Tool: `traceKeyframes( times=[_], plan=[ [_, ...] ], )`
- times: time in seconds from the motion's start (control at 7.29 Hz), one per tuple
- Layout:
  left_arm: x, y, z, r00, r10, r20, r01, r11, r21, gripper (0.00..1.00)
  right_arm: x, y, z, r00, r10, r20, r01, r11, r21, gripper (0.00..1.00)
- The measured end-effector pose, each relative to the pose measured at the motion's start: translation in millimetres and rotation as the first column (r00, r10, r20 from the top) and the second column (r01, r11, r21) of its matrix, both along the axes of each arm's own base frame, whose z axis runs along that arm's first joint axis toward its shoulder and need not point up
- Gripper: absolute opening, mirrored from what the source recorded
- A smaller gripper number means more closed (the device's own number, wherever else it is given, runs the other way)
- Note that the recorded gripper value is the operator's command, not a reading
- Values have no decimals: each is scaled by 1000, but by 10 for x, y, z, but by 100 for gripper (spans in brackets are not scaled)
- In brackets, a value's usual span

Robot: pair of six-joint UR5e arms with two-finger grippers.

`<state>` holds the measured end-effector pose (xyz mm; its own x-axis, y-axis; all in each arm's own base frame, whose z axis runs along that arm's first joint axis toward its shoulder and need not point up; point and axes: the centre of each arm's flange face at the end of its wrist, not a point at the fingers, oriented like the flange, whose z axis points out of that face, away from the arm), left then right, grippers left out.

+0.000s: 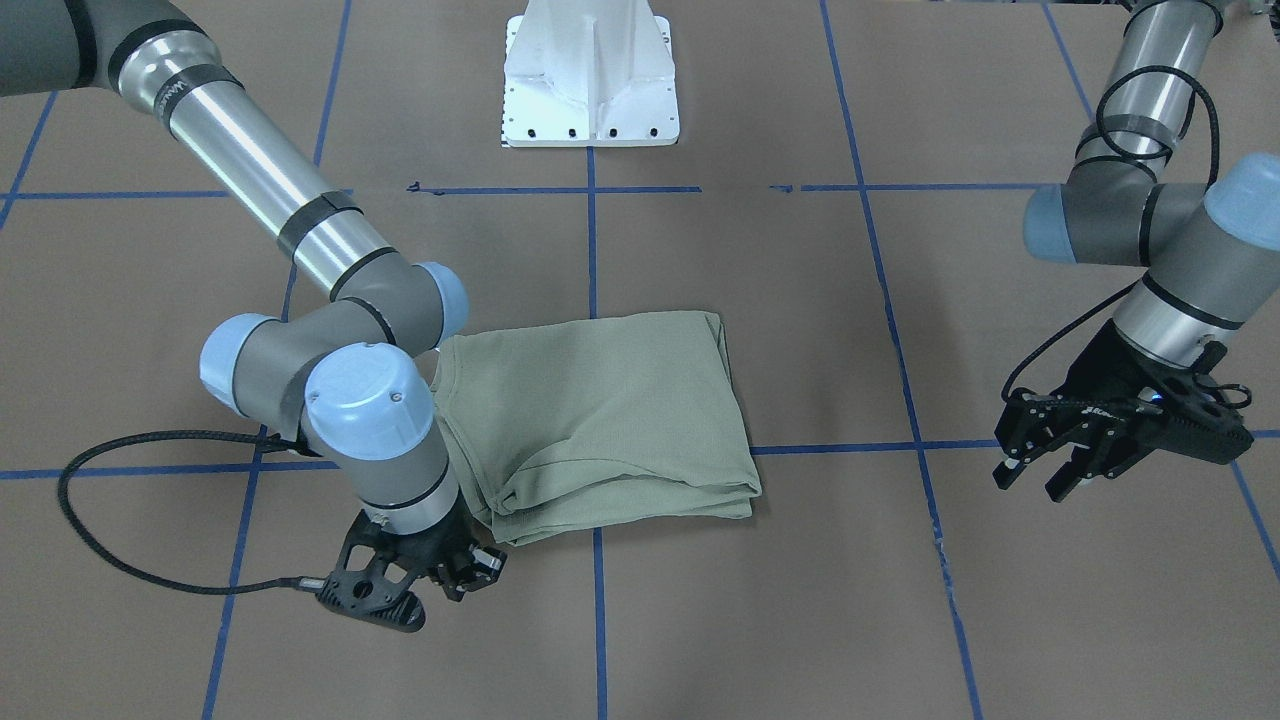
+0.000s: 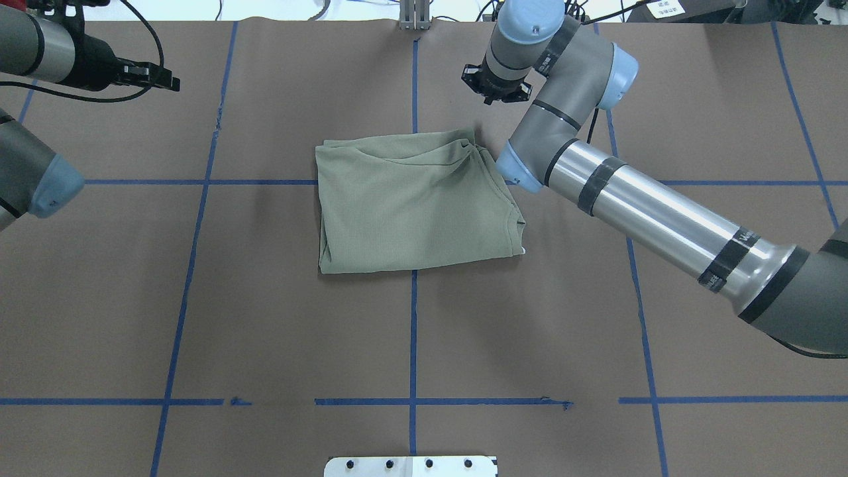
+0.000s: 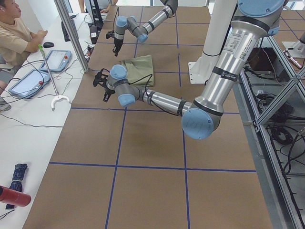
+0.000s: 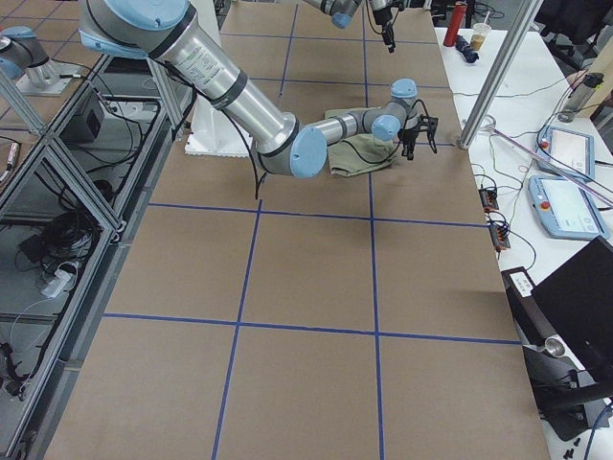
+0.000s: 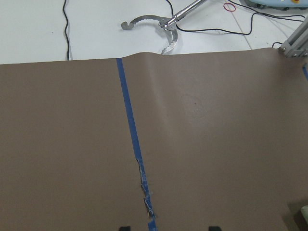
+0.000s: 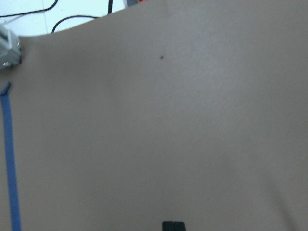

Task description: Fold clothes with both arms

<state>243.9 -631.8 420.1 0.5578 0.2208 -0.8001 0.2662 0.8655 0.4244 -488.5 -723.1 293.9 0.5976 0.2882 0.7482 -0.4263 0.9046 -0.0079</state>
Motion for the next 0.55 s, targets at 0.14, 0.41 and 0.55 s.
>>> traceKeyframes(
  times=[0.14,0.41,0.55],
  plan=[
    [-3,2,46,1000,5,5,-5,1000,-3,60,410,-182,190,1000,-26,-3,26,1000,1,0],
    [-158,46,200,999,38,-9,-38,999,-34,59,1318,-151,804,996,-87,16,87,996,-36,0],
    [-359,71,306,998,61,-22,-62,997,-50,60,1778,50,1174,991,-134,-3,134,990,-46,0]
  ],
)
